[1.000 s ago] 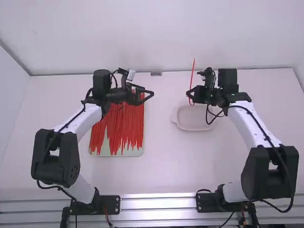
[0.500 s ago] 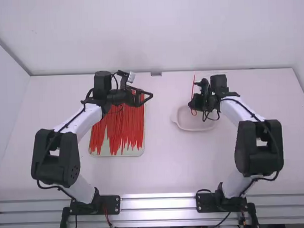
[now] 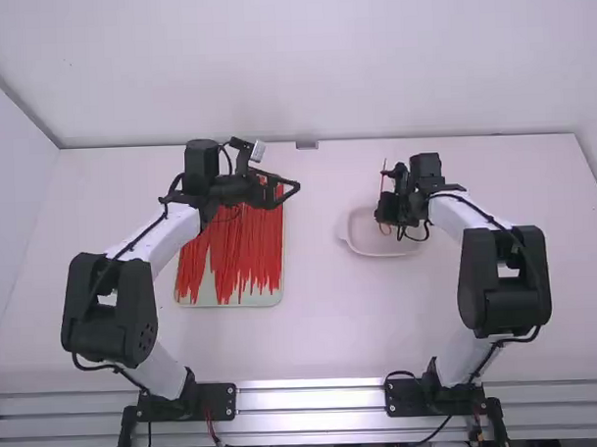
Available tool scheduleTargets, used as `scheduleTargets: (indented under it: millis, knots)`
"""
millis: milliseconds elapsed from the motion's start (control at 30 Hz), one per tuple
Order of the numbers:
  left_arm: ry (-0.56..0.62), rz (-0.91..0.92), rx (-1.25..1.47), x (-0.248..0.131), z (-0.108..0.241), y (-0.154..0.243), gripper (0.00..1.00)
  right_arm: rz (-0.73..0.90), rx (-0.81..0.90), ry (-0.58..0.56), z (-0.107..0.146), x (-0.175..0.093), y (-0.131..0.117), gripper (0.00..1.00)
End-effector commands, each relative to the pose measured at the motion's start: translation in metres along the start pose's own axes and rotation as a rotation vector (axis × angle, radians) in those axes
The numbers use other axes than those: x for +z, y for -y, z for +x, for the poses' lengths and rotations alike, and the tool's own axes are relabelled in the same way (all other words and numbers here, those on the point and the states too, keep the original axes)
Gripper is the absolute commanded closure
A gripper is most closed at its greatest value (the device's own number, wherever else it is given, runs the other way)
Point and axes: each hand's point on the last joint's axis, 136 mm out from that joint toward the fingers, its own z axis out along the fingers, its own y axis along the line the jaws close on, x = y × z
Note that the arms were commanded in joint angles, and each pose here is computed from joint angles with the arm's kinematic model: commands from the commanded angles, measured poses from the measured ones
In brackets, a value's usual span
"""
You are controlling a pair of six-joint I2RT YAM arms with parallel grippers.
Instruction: Fasten the cable tie
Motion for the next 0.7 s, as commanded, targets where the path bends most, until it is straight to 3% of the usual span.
scheduleTargets:
  millis: [0, 67, 133, 167, 400, 600, 667]
  knots:
    - [0.015, 0.009, 0.032, -0.004, -0.008, 0.005, 0.01, 0.039, 0.009, -0.017, 0.008, 0.005, 0.012, 0.97]
    - [0.015, 0.01, 0.032, -0.004, -0.008, 0.005, 0.01, 0.058, 0.016, -0.022, 0.01, 0.004, 0.017, 0.91]
    - [0.015, 0.01, 0.026, -0.004, -0.008, 0.005, 0.01, 0.063, 0.019, -0.023, 0.01, 0.004, 0.018, 0.75]
    - [0.014, 0.01, 0.026, -0.004, -0.008, 0.005, 0.01, 0.062, 0.018, -0.021, 0.01, 0.004, 0.018, 0.73]
    - [0.017, 0.004, 0.031, -0.005, -0.009, 0.004, 0.01, 0.068, 0.054, -0.018, 0.009, 0.003, 0.019, 0.72]
    - [0.038, 0.064, 0.017, -0.026, -0.018, 0.007, 0.01, 0.04, 0.072, -0.036, 0.013, -0.003, 0.01, 0.64]
    - [0.044, 0.046, -0.004, -0.035, -0.021, 0.002, 0.01, 0.038, 0.073, -0.039, 0.015, -0.011, 0.006, 0.56]
